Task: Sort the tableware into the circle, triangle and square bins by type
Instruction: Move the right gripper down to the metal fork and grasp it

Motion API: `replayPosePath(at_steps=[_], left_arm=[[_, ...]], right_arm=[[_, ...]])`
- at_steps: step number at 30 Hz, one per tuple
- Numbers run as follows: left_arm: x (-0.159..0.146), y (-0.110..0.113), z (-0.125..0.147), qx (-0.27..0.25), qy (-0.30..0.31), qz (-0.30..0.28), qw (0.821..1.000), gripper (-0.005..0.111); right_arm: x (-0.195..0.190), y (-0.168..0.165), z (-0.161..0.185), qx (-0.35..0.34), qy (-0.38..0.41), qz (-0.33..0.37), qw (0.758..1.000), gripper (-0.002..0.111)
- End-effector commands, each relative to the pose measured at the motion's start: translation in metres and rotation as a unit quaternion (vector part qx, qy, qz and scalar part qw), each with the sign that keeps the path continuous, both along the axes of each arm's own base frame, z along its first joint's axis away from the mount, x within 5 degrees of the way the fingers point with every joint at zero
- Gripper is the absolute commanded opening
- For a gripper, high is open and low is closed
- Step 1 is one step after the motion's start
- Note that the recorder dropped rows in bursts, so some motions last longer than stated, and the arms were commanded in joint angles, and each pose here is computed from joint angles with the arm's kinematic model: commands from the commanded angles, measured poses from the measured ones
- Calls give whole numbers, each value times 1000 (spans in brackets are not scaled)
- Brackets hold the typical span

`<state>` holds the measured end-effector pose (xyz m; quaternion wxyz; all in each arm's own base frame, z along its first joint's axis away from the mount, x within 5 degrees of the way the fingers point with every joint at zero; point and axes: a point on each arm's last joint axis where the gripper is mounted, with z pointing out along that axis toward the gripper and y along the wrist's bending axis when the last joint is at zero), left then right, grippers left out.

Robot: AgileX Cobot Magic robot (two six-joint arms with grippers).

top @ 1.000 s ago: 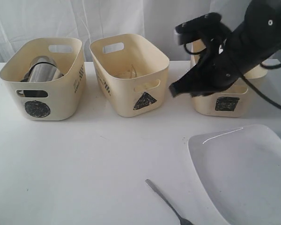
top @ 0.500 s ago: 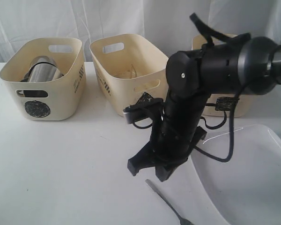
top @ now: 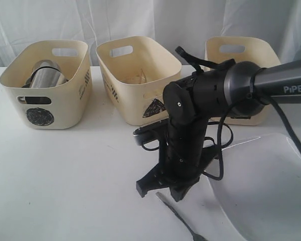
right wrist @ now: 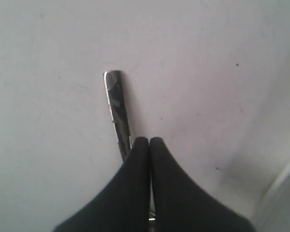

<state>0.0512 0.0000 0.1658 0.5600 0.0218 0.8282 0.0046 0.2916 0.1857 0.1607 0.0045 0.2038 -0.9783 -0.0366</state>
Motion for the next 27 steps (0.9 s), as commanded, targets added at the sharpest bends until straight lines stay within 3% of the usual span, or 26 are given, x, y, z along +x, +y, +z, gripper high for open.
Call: replayPosePath(at_steps=[1,8,15,27], left_arm=[[0,0,-1,0,0,2,1000,0],[0,0,-1,0,0,2,1000,0],[0,0,-1,0,0,2,1000,0],[0,0,-1,0,0,2,1000,0]], right_arm=[[-2,0,0,-7,7,10,1000,2],[-12,2,1,5,64,28,998,38],[-8,2,-2,11,37,8,999,38],[-36,-4,-43,13,13,8,1000,38]])
